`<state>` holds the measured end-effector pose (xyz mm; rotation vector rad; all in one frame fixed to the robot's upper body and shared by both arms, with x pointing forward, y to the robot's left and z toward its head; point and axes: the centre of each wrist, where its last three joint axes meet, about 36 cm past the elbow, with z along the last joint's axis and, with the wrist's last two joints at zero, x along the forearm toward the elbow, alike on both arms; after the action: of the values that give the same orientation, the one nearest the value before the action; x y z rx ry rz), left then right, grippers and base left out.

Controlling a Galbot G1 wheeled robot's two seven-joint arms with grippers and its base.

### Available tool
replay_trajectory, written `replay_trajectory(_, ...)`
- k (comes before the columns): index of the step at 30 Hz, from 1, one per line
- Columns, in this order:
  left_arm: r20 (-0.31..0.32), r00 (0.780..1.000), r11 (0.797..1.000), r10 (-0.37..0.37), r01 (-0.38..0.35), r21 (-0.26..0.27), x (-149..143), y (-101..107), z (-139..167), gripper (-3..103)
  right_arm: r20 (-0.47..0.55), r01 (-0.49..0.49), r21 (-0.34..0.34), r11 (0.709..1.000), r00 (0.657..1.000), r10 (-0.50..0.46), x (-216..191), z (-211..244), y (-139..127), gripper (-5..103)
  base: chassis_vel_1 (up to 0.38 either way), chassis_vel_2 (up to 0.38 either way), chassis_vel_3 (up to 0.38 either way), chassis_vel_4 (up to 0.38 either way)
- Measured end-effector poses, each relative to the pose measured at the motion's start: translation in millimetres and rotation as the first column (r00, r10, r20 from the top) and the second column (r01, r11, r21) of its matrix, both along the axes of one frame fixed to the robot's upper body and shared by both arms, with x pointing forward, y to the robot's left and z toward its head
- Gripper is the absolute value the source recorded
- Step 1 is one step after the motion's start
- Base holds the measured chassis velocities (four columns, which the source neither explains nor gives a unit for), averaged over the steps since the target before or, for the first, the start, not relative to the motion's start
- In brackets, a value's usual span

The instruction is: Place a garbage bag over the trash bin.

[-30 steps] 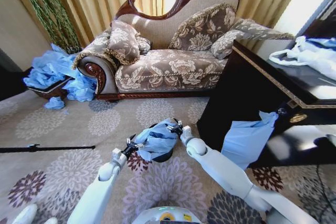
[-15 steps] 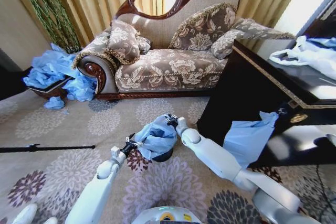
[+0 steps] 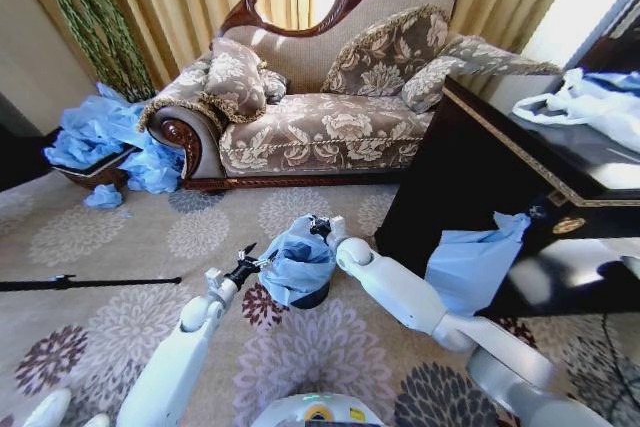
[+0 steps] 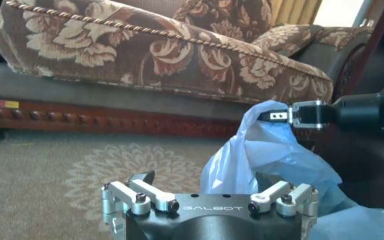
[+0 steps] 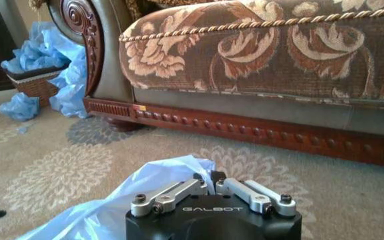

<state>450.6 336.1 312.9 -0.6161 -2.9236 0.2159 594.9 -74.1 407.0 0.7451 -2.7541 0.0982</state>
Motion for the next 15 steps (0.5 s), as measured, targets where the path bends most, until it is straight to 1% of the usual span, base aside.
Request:
replay_trajectory(5, -0.012, 1.0, 1.0, 0.014, -0.014, -0.018, 5, 0, -3, 100, -0.016, -0.01, -0.013, 1.0, 1.0, 0.009, 9, -1, 0, 0, 0.0, 0.0, 0.0, 0.0)
replay_trajectory(8, -0.027, 0.999, 0.997, 0.044, -0.045, -0.06, 12, 1, -3, 100, -0.034, -0.036, -0.035, 0.999, 0.999, 0.035, 21, -2, -2, 0, 0.0, 0.0, 0.0, 0.0)
replay_trajectory(12, -0.037, 0.997, 0.995, 0.064, -0.067, -0.079, 16, 1, -2, 100, -0.046, -0.061, -0.044, 0.997, 0.997, 0.059, 31, -3, -5, 0, 0.0, 0.0, 0.0, 0.0)
replay_trajectory(15, -0.043, 0.996, 0.993, 0.077, -0.08, -0.088, 18, 3, 0, 100, -0.068, -0.105, -0.07, 0.992, 0.993, 0.101, 50, -6, -20, 0, 0.0, 0.0, 0.0, 0.0)
